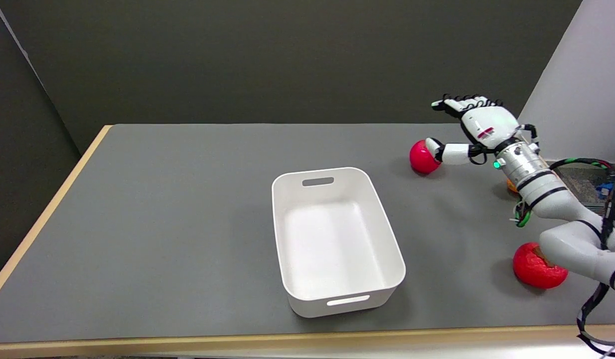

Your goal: Pick up the red apple.

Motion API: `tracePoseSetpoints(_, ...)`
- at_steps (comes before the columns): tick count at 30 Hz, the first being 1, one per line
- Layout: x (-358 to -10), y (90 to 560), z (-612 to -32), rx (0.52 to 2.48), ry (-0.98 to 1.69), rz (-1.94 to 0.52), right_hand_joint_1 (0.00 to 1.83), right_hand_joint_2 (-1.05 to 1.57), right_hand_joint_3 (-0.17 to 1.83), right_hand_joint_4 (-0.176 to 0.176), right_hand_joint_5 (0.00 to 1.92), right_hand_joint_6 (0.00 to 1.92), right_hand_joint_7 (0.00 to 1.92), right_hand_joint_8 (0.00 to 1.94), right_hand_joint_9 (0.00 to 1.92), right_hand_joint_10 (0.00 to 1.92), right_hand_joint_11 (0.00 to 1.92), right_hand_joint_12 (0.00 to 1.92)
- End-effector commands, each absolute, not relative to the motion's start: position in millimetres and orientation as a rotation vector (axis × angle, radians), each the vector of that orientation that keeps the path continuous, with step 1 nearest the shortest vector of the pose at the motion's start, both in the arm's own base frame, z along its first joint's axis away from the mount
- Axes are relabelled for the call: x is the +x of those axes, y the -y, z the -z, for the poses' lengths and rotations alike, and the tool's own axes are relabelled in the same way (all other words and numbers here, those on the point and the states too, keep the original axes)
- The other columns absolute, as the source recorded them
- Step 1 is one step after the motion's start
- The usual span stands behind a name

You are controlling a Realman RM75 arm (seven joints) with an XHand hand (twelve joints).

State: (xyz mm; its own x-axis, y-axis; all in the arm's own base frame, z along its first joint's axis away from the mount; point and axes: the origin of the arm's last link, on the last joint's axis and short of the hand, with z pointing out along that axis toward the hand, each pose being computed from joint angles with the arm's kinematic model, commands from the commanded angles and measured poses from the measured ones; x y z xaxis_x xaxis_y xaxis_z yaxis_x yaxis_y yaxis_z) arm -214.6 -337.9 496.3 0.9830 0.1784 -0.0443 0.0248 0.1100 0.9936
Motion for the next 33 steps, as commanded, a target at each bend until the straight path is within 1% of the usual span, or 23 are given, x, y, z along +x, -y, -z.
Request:
tracePoseSetpoints(1, -236.5, 381.8, -473.0, 1.524, -0.117, -0.022, 0.24, 0.68, 0.89, 0.112, 0.26, 0.51, 0.42, 0.42, 0.34, 0.81, 0.24, 1.32)
tracePoseSetpoints(6, -244.6, 386.4, -478.1, 1.493, -0.091, -0.016, 0.23, 0.68, 0.89, 0.114, 0.26, 0.51, 0.42, 0.42, 0.34, 0.8, 0.24, 1.32)
tracePoseSetpoints(14, -268.4, 382.3, -489.0, 1.444, 0.006, -0.005, 0.22, 0.69, 0.89, 0.116, 0.26, 0.51, 0.42, 0.42, 0.35, 0.79, 0.25, 1.31)
tracePoseSetpoints(28, -284.5, 391.9, -483.4, 1.426, 0.045, 0.004, 0.22, 0.7, 0.9, 0.118, 0.26, 0.51, 0.41, 0.42, 0.35, 0.78, 0.24, 1.29)
tracePoseSetpoints(31, -285.1, 395.1, -481.9, 1.427, 0.063, -0.014, 0.23, 0.68, 0.94, 0.12, 0.26, 0.53, 0.4, 0.43, 0.35, 0.77, 0.23, 1.3)
tracePoseSetpoints(33, -286.6, 396.7, -480.5, 1.43, 0.071, -0.014, 0.23, 0.7, 0.9, 0.12, 0.26, 0.52, 0.41, 0.42, 0.35, 0.77, 0.24, 1.28)
